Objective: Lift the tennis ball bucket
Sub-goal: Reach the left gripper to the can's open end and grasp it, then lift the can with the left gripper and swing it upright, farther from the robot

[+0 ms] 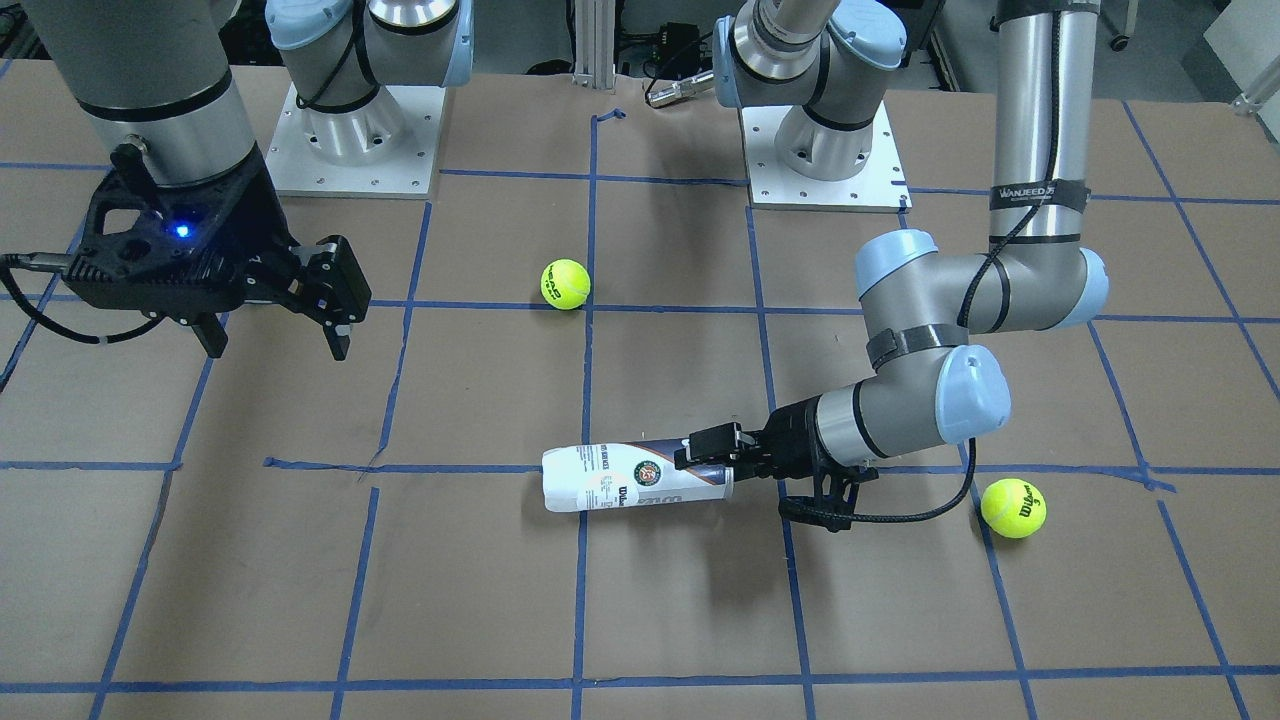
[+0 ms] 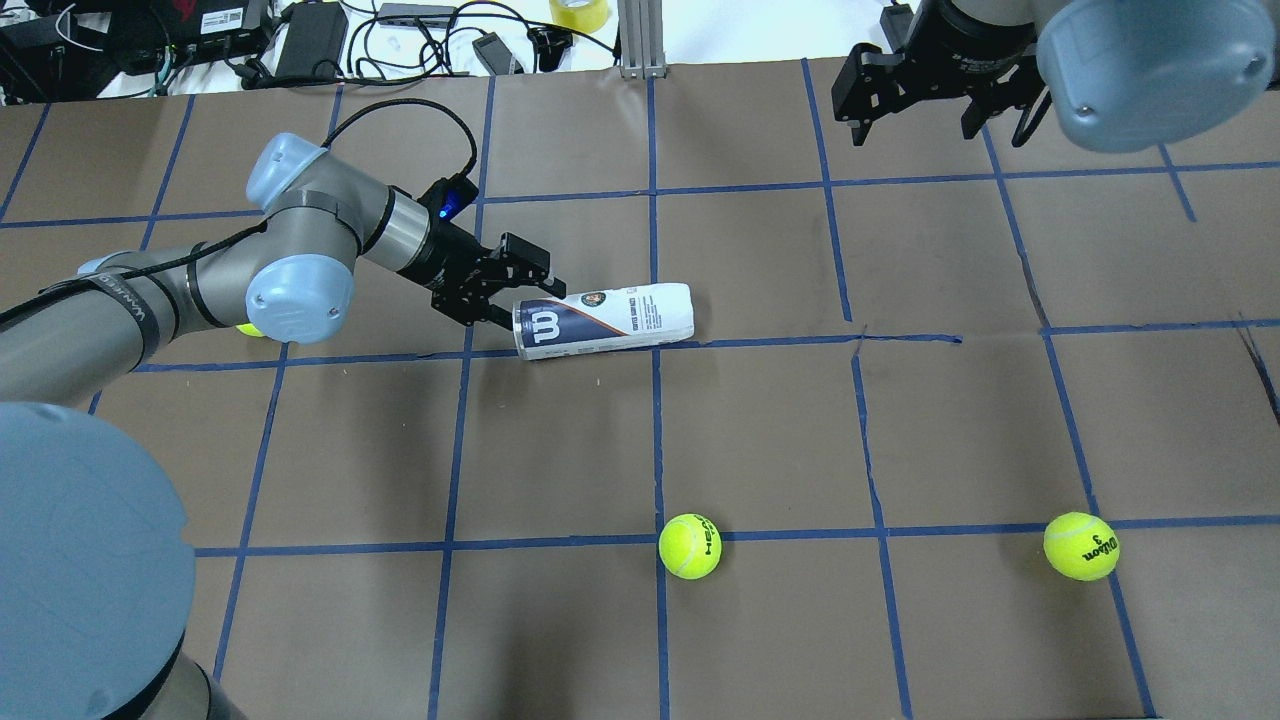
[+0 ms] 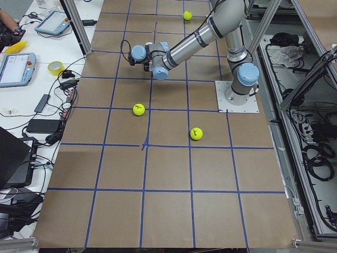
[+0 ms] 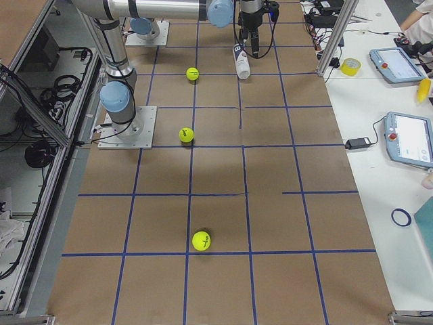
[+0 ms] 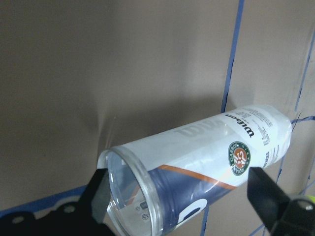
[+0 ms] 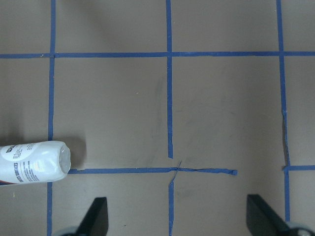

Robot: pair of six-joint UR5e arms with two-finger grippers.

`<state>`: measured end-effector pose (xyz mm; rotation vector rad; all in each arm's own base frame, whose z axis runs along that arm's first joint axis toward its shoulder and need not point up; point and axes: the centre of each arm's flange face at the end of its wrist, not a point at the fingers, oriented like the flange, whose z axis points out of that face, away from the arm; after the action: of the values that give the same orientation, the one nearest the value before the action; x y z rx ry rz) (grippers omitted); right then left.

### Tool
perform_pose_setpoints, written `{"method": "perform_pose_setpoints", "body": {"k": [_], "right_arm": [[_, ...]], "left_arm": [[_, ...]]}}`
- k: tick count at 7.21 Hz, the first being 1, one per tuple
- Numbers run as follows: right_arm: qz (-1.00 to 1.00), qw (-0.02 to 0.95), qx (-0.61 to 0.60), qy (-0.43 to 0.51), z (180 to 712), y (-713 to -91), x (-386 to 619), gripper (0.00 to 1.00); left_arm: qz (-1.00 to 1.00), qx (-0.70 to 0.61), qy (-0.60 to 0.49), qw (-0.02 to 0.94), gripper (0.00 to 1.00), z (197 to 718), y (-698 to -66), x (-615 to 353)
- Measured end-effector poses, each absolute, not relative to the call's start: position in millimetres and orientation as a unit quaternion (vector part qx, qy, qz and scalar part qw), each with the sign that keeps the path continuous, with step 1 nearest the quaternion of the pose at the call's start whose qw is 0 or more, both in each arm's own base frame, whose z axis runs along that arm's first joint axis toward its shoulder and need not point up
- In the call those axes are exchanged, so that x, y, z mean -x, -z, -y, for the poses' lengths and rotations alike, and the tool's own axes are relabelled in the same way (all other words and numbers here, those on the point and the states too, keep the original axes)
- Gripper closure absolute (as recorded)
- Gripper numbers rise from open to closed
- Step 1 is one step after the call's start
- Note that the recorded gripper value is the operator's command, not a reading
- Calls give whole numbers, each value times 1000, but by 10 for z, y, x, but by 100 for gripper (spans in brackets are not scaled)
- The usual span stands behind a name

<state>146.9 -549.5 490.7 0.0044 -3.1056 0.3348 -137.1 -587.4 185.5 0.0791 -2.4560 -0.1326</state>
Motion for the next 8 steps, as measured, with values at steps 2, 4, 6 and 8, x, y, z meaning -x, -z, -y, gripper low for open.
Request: {"method": "perform_pose_setpoints", "body": {"k": [2, 4, 6, 8], "right_arm": [[994, 8, -4, -113, 5482, -4959, -1488, 0], [994, 7, -4, -113, 5486, -4959, -1483, 0], [994, 3, -5, -112, 5480, -4949, -1496, 0], [994, 0, -6, -110, 5472, -4938, -1508, 0]], "left_arm": [[942, -29, 59, 329, 28, 5824, -1842, 1476], [943, -36, 61, 326, 100, 5818, -1894, 1565], [945, -58, 53, 318, 100, 5905, -2071, 1582], [946, -96, 36, 307, 100, 6121, -2404, 1618]]}}
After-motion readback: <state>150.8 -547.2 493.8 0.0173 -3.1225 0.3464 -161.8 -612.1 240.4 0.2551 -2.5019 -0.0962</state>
